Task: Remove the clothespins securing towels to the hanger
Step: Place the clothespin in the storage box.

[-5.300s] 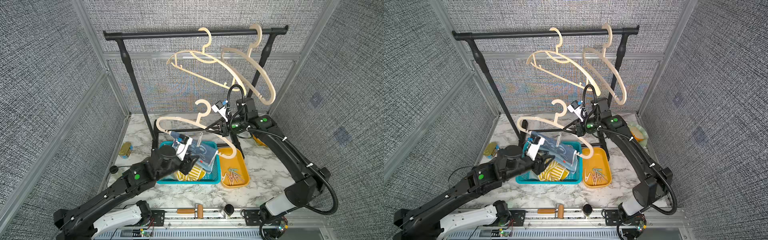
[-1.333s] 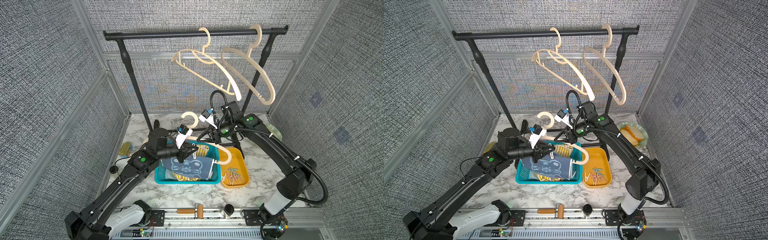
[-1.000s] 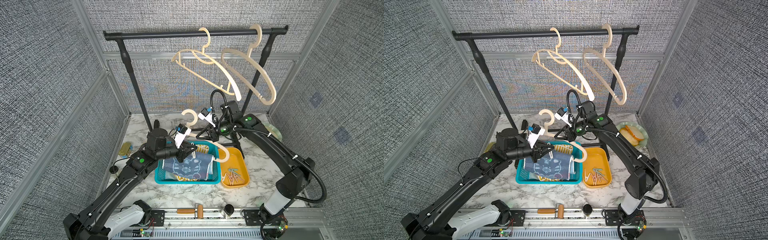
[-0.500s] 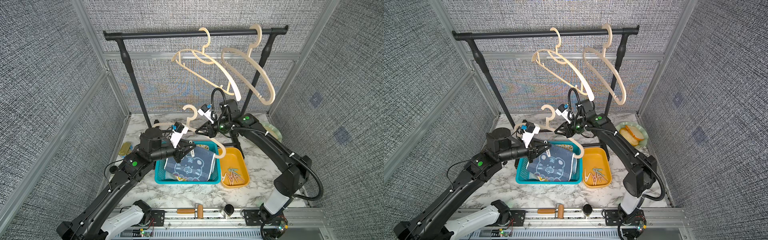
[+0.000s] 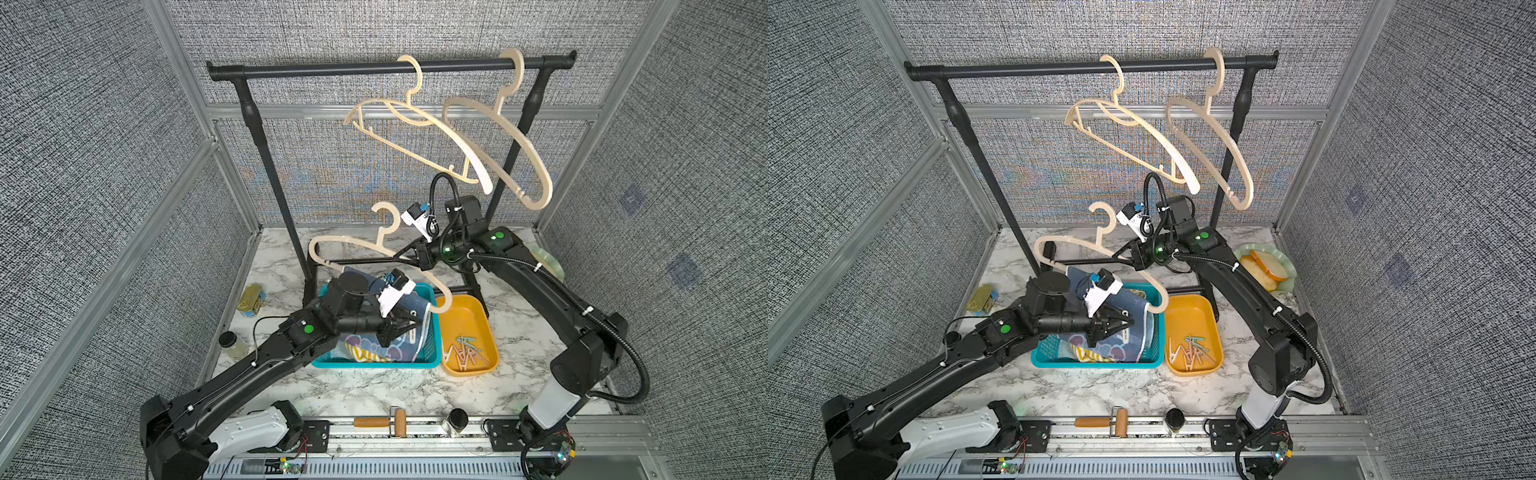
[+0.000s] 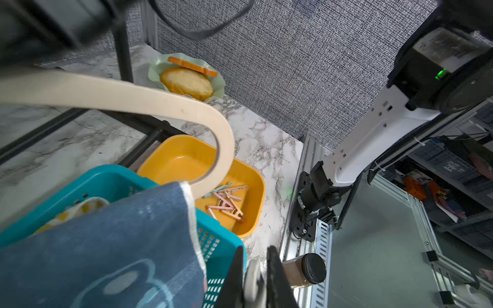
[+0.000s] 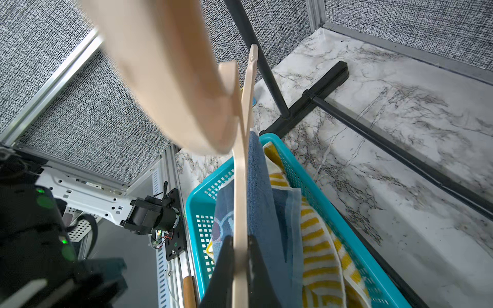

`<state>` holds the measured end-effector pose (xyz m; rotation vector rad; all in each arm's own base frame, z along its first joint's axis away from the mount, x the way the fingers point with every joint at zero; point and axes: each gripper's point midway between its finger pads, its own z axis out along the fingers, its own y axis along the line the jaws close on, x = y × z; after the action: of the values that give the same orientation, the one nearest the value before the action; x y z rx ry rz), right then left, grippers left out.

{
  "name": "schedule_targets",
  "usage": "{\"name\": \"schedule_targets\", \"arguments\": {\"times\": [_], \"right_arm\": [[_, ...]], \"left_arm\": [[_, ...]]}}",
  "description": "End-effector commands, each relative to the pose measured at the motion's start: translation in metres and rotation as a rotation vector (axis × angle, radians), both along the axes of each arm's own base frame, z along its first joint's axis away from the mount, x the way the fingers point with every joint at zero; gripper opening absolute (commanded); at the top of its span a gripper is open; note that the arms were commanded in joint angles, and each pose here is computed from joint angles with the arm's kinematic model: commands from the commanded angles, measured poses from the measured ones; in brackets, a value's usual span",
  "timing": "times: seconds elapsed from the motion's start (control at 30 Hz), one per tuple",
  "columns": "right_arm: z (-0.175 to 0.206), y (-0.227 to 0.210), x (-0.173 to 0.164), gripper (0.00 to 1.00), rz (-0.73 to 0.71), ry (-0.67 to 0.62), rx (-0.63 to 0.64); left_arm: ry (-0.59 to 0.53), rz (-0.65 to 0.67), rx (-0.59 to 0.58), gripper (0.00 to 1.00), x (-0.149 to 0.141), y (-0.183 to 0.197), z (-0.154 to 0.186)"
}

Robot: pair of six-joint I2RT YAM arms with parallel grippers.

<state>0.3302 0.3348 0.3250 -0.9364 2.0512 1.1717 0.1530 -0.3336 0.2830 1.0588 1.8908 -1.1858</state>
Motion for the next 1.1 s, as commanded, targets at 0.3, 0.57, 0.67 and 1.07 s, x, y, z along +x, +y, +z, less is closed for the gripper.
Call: {"name": "schedule_targets", "arguments": {"times": [0.3,0.57,0.67,1.07], "right_arm": [[0.017,-0.004,0.0,0.0,-0.015,-0.032,0.052],[0.024,-0.012,-0.001,0.0,-0.035,-0.041,0.065],[0.027,-0.013,-0.003,0.0,-0.035,-0.046,0.073],[0.033,-0.02,-0.007,0.0,-0.036,-0.048,0.087]], "left_arm": [[0.022,0.08,-0.088,0.0,-0.012,-0.072,-0.045],[0.013,0.148,-0.079,0.0,0.001,-0.102,-0.078],[0.029,0.154,-0.091,0.0,0.005,-0.116,-0.091],[-0.001,0.228,0.091,0.0,0.023,-0.151,-0.146]]}}
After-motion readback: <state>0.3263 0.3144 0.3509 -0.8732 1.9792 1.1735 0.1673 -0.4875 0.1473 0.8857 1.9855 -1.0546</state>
